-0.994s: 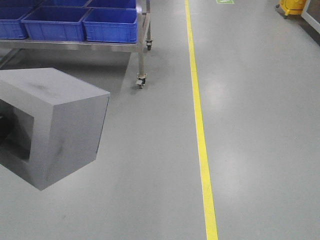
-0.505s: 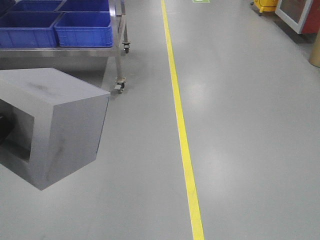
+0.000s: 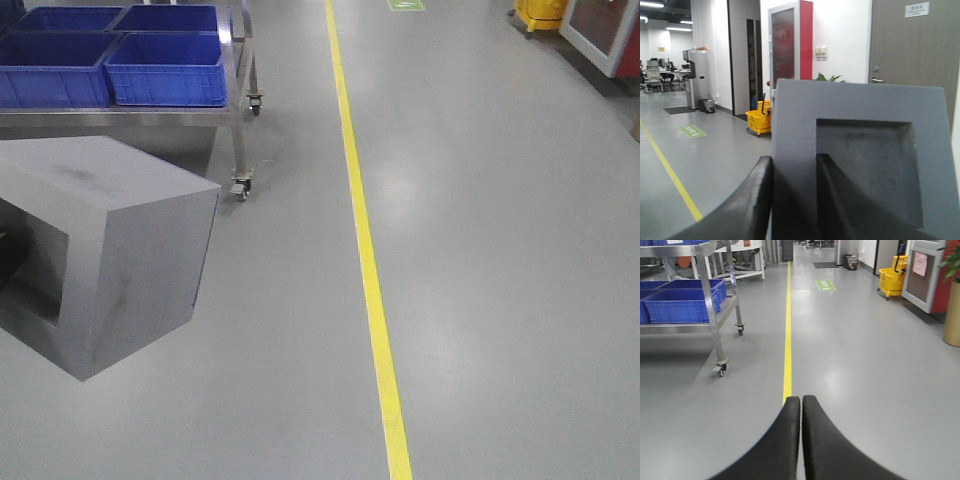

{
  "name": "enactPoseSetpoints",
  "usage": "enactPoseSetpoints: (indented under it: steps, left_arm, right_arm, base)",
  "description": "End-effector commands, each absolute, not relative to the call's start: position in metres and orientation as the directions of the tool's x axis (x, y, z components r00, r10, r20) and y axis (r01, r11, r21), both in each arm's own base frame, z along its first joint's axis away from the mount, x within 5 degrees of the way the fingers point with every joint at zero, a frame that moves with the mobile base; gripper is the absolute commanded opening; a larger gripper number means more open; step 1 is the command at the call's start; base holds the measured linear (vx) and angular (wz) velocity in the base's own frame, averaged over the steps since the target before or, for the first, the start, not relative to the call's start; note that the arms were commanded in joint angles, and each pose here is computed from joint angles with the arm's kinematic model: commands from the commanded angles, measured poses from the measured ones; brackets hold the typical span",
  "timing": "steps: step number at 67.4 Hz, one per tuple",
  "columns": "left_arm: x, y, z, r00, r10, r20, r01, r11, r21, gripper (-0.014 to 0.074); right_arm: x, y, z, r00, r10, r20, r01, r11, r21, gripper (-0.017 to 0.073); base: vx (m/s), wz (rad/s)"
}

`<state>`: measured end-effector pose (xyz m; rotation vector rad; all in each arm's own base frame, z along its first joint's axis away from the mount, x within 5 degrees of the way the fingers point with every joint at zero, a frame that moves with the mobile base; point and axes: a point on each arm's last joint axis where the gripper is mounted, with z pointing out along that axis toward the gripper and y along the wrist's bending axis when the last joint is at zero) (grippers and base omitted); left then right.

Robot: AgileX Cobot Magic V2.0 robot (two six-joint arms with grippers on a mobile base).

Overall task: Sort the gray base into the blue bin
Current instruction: 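Drive the base away from the table holding the block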

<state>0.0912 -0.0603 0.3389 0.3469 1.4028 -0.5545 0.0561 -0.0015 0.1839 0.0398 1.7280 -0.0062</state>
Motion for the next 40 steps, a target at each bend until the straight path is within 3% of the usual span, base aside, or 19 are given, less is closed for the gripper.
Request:
enactPoseSetpoints:
  steps: [1,40]
  left_arm:
    - [0.0905,-0.0571,0.3576,0.165,-0.236,-0.958,0.547,0.830,-0.110,-0.0007]
    - [0.0905,-0.0571,0.3576,0.165,-0.236,-0.958,0.547,0.830,-0.110,-0.0007]
  right_arm:
    - [0.0581,-0.0018,0.1887,-0.105,0.003,-0.994,0.031,1.000,0.000,-0.0005]
    - [0.0581,-0.0018,0.1887,-0.105,0.003,-0.994,0.031,1.000,0.000,-0.0005]
  base:
    - [0.31,0.18]
    - [0.35,0.16]
